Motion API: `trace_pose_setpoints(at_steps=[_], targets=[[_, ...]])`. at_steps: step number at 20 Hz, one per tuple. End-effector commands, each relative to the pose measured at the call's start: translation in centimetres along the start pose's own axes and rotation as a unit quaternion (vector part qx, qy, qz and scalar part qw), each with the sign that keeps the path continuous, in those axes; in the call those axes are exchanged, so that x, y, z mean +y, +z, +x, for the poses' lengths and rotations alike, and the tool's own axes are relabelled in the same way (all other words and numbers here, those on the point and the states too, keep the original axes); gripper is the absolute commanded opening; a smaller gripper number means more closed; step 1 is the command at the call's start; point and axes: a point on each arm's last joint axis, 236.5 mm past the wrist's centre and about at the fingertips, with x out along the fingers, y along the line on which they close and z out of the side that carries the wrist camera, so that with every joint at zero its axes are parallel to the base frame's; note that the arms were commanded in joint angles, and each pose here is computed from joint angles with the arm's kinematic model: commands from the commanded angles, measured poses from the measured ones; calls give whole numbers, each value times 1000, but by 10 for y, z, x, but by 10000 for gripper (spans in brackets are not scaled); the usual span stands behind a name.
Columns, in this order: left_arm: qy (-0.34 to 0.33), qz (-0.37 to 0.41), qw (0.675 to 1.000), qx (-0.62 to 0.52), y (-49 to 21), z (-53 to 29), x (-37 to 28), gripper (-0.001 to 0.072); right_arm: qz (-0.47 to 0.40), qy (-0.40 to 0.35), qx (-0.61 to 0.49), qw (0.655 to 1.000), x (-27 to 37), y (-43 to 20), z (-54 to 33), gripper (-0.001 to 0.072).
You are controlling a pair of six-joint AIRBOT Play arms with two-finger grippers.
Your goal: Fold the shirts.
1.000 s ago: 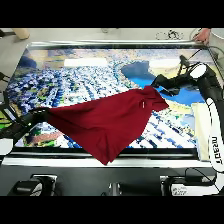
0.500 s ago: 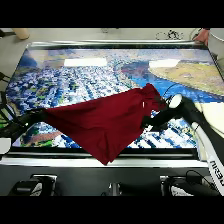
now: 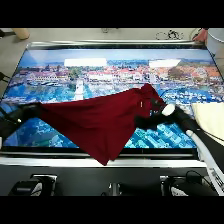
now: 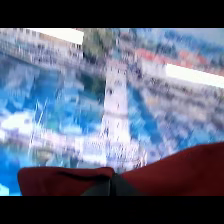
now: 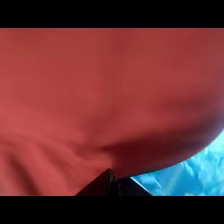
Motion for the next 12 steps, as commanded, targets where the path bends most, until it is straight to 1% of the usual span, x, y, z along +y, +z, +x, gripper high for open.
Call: trace_pose_setpoints(at_steps=[1,2,3,4,5,7,8,9,10,12], targets=[[-9,35,994,-100,98,-52,-26,25,-170,-9,-181,969,60,74,-148,20],[-16,48,987,-153,143,-85,-41,24,-215,-32,-291,932,86,94,-236,20],[-27,62,973,-219,192,-131,-59,24,-253,-58,-415,872,115,96,-338,20],[-36,74,956,-280,231,-179,-76,24,-279,-77,-517,806,141,77,-426,20],[-51,81,936,-339,262,-232,-94,24,-297,-84,-598,740,165,39,-500,20],[-73,89,903,-414,293,-313,-117,23,-306,-46,-693,652,196,-39,-584,20],[-79,92,896,-428,297,-334,-123,23,-307,-33,-717,625,202,-65,-604,20],[-78,95,892,-434,298,-345,-124,23,-299,-33,-734,609,200,-81,-617,20],[-69,99,892,-436,299,-347,-122,23,-286,-41,-740,607,193,-85,-622,20],[-27,115,901,-417,299,-331,-107,23,-275,-70,-732,619,180,-73,-618,20]])
